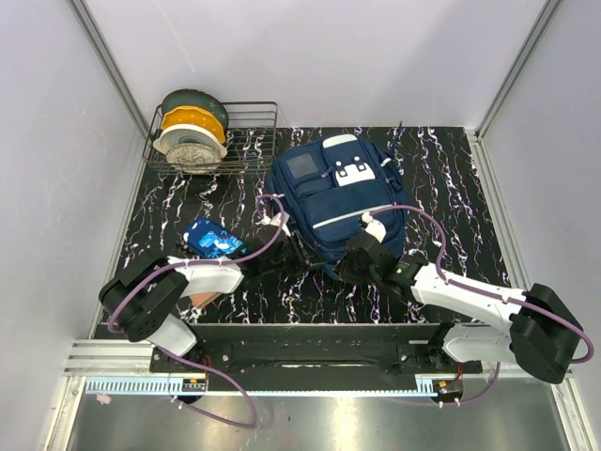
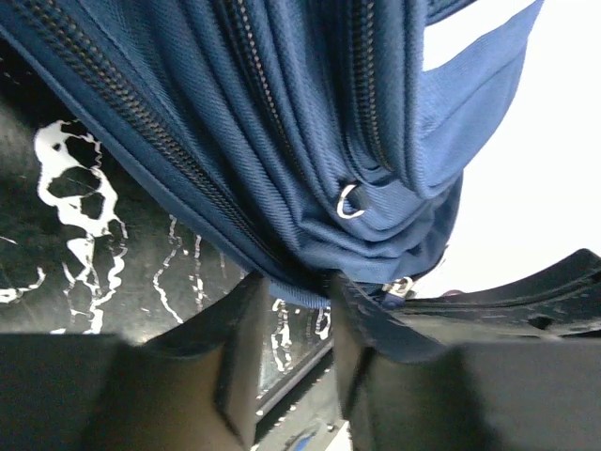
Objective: Pack the student bag
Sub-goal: Zip the student bag at the center of the board.
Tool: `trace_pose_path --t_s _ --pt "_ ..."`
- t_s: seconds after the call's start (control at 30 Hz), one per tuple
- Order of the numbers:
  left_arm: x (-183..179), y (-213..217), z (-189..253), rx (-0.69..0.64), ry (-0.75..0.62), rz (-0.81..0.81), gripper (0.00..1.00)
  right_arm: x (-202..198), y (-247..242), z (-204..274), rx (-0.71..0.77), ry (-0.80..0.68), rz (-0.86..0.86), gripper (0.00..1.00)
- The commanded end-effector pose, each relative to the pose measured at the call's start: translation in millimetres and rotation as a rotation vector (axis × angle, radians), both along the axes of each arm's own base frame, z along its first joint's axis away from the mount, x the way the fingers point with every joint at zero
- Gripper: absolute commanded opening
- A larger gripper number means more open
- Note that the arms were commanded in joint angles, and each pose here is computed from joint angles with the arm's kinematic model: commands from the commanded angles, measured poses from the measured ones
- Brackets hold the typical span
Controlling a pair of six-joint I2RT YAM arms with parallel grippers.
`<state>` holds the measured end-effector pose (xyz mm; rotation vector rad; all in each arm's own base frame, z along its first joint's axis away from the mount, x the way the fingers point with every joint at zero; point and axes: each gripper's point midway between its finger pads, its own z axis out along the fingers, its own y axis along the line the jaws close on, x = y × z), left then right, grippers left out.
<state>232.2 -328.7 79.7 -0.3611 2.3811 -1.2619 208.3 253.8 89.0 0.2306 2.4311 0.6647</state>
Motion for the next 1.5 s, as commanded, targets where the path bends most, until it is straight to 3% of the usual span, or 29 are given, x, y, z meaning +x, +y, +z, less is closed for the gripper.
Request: trace_pose_path --t_s 0.0,0.1,0.17,0.2,0.33,0.5,0.67,0.97,1.0,1.03,1.07,1.1,1.2,1.4,1.47 --pt "15.4 -11.1 13.8 -0.051 -0.061 0.028 0.26 12.2 28.0 46.7 0.131 -0.104 0.056 0.0" --pt "16.0 -11.8 12.4 -0.039 -0.064 0.02 0.19 11.7 26.6 50.3 0.13 -0.114 0.059 0.0" --pt "15.9 -11.5 12.4 -0.03 -0.07 0.015 0.02 11.3 24.2 50.3 0.123 -0.116 0.058 0.0" --pt "18.4 -10.4 12.8 -0.023 -0.075 0.023 0.0 10.7 23.3 49.6 0.118 -0.115 0.058 0.0" --pt "26.3 5.1 17.2 0.025 -0.108 0.046 0.0 13.0 -6.7 37.7 0.009 -0.113 -0.025 0.0" --pt "57.4 64.0 51.3 0.046 -0.197 0.138 0.0 5.6 -43.4 16.0 -0.113 -0.083 -0.073 0.0" --pt "78.8 103.2 85.1 0.158 -0.299 0.124 0.0 -6.0 -53.5 2.1 -0.145 -0.057 -0.045 0.0" --pt "89.5 136.7 95.2 0.108 -0.293 0.088 0.01 -4.2 -72.4 -10.8 -0.097 -0.005 -0.15 0.0" --pt "86.4 132.4 97.9 0.091 -0.296 0.061 0.08 -6.6 -64.6 -9.8 -0.062 -0.001 -0.118 0.0" --pt "86.3 127.2 102.5 0.065 -0.311 0.045 0.41 -1.6 -54.9 -2.4 -0.019 -0.027 -0.102 0.0" --pt "82.5 122.2 102.6 0.05 -0.31 0.025 0.51 0.1 -50.5 -2.4 -0.014 -0.03 -0.086 0.0" --pt "78.9 118.3 104.0 0.037 -0.314 0.004 0.52 2.9 -44.8 2.7 0.001 -0.037 -0.073 0.0" --pt "69.4 111.2 102.2 0.05 -0.32 -0.014 0.78 12.3 -34.3 12.0 0.011 -0.061 -0.056 0.0" --pt "24.5 86.0 89.2 0.075 -0.272 -0.02 0.91 23.5 -13.7 24.1 0.054 -0.078 -0.02 0.0" --pt "-2.8 73.6 77.4 0.055 -0.2 -0.028 0.94 25.8 -9.7 25.6 0.066 -0.082 -0.016 0.0"
